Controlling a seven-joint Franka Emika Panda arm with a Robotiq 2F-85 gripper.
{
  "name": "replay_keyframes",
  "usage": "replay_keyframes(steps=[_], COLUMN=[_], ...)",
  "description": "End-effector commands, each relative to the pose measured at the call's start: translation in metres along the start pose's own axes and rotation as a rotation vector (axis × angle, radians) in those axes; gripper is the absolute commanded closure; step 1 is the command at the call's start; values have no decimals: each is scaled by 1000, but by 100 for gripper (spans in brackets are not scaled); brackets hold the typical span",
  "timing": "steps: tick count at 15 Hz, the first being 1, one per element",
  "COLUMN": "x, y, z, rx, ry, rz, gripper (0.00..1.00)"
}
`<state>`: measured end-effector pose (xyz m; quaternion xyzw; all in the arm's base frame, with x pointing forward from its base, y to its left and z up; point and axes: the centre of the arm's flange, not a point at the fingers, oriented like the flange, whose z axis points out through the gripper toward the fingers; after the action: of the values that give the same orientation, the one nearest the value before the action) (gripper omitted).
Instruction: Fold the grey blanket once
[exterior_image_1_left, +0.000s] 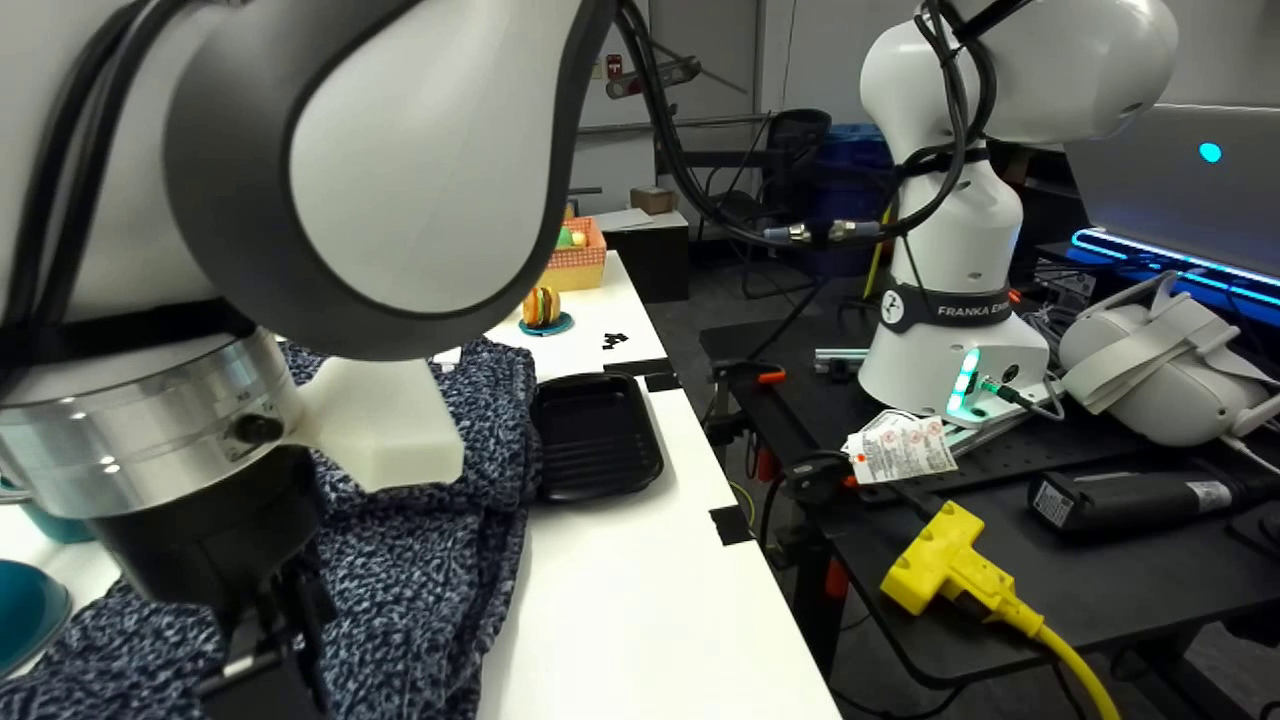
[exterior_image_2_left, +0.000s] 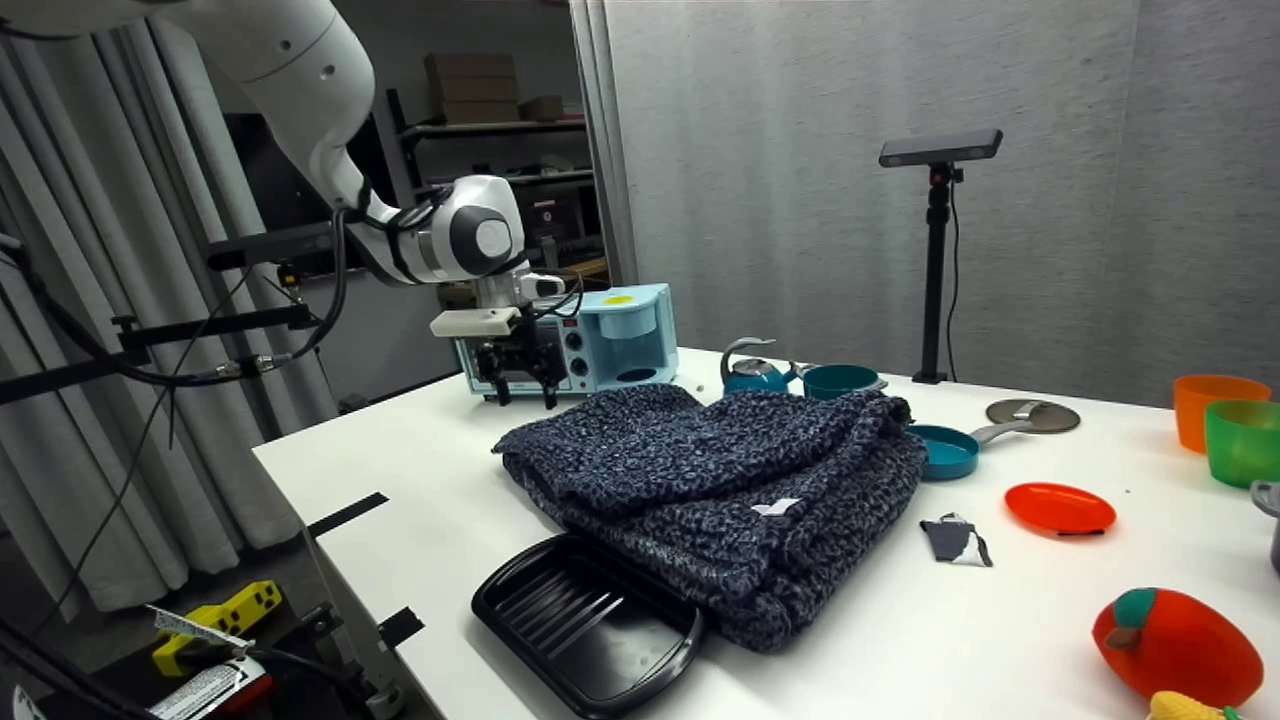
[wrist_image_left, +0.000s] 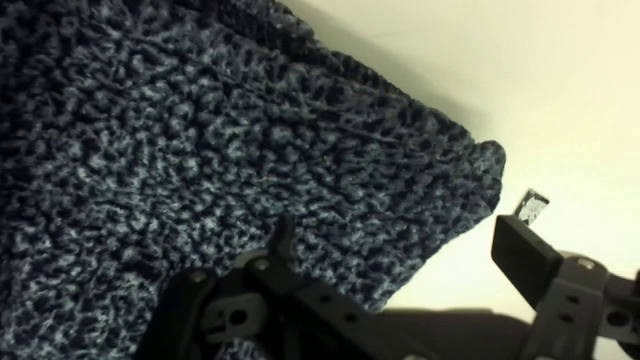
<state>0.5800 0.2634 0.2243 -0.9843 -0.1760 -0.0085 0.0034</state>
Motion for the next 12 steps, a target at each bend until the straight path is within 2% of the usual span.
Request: replay_keyframes(steps=[1,2,3,7,10,12], x=[-29,-36,-40,-49,-41,-35], y=[1,9,-13,-16,-17,-30], z=[28,37,47,75,75,69], rx=[7,11,0,-15,-55,-91], ry=[-56,-70,-87,-135,-121,-104], rz=[-108,-134,-149,-206,-257,-287], gripper=[0,0,0,0,0,0])
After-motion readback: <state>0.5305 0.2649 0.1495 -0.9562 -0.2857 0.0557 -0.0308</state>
